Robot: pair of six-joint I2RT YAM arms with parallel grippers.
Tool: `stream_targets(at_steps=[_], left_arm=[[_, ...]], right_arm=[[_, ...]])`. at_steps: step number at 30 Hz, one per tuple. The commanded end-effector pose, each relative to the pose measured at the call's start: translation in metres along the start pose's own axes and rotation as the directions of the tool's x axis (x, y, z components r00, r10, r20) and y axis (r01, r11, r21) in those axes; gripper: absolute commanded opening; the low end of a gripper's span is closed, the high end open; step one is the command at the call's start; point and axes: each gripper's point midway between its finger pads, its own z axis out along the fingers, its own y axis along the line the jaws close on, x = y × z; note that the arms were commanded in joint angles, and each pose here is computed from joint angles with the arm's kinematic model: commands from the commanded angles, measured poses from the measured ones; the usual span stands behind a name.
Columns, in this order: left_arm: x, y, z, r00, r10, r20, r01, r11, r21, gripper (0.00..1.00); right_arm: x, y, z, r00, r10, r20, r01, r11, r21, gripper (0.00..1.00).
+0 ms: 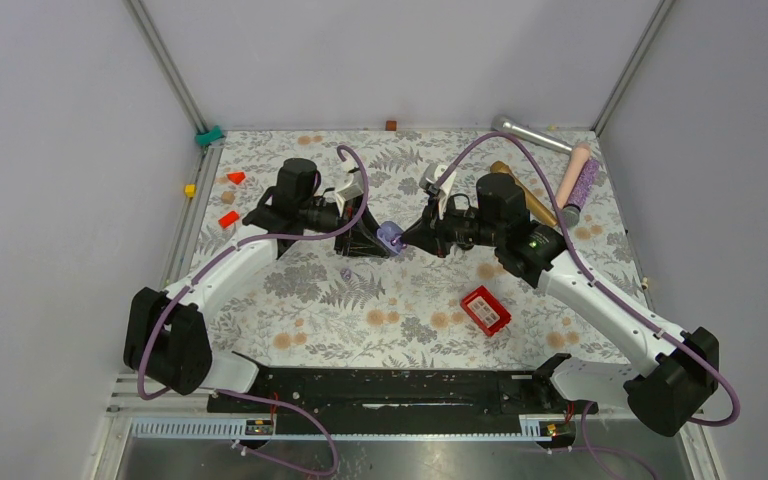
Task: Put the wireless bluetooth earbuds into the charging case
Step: Insert the right earbud into the right side groove of the charging case.
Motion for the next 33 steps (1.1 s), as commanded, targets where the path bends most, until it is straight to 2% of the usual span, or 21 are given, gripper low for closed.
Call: stream_targets(at_steps=[1,12,25,33], left_arm=[[-0.013,-0.012,-0.002,0.996,0.084,0.028,-0.085,0.996,0.040,0.00],[-0.014,-0.014,-0.002,0.996,0.086,0.030,-0.088,0.995,0.046,0.00],[-0.015,-0.015,-0.003,0.995,0.092,0.030,-0.093,0.995,0.041,0.00],[-0.016,-0.016,-0.004,0.994,0.108,0.031,-0.109,0.993,0.033,0.00]], right_arm=[[-0.014,-0.001,-0.002,0.998,-0.034,0.053,0.034,0.999,0.004,0.05],[-0.010,-0.003,0.012,0.996,0.038,0.079,-0.037,0.999,-0.018,0.07],[-0.009,0.001,0.012,0.996,0.045,0.074,-0.042,0.998,-0.044,0.08],[-0.012,0.004,0.009,0.997,0.020,0.070,-0.016,0.998,-0.056,0.20]])
